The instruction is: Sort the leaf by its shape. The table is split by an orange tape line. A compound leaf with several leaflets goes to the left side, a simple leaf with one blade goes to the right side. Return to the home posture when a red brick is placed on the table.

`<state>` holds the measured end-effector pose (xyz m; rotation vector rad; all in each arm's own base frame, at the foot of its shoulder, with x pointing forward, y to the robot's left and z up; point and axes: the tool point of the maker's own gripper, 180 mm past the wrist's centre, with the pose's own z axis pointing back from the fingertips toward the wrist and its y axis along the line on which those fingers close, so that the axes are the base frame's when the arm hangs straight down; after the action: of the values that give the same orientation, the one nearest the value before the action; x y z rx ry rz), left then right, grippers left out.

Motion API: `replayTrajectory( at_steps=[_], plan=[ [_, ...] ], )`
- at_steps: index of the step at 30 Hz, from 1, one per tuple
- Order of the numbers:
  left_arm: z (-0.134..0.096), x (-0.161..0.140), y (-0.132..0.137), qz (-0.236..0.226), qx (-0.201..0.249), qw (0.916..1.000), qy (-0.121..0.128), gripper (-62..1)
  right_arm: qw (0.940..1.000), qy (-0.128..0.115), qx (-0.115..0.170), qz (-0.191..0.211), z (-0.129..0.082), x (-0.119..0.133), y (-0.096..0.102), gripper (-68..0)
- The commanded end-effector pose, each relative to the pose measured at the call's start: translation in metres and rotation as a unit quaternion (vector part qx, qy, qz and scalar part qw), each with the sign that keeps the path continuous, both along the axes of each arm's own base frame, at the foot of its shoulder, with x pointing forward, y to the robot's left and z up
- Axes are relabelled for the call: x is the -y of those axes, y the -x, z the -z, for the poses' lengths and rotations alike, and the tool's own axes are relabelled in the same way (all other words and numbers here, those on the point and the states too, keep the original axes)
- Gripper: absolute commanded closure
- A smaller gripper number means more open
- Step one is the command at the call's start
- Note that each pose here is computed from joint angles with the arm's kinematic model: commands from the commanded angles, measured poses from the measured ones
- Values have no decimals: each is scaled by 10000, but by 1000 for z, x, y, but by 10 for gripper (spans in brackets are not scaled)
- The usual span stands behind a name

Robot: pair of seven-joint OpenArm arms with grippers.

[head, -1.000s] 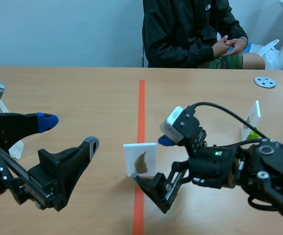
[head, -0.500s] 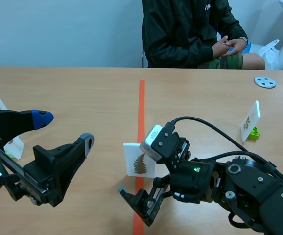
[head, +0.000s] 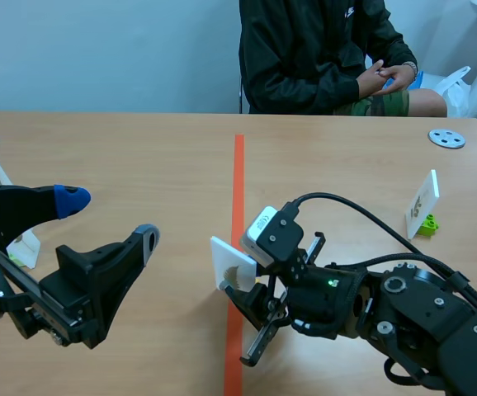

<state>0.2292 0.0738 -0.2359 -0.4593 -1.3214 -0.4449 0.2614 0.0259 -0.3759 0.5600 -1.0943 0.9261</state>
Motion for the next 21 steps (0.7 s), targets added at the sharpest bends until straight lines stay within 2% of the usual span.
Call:
replayTrajectory(
  at_steps=[1, 10, 17, 21],
  plan=[
    [-7, -1, -2, -32, 124, 9999, 71, -572, 9998, -81, 207, -6, -14, -1, -10, -141],
    [-7, -1, -2, -32, 125, 9999, 72, -572, 9997, -71, 217, 21, -14, 0, -12, -13],
    [-7, -1, -2, -32, 125, 9999, 72, -572, 9987, -165, 420, 238, -31, 12, -27, -13],
    [-7, -1, -2, -32, 125, 9999, 72, -572, 9972, -445, 474, 381, -50, 22, -34, -13]
  ],
)
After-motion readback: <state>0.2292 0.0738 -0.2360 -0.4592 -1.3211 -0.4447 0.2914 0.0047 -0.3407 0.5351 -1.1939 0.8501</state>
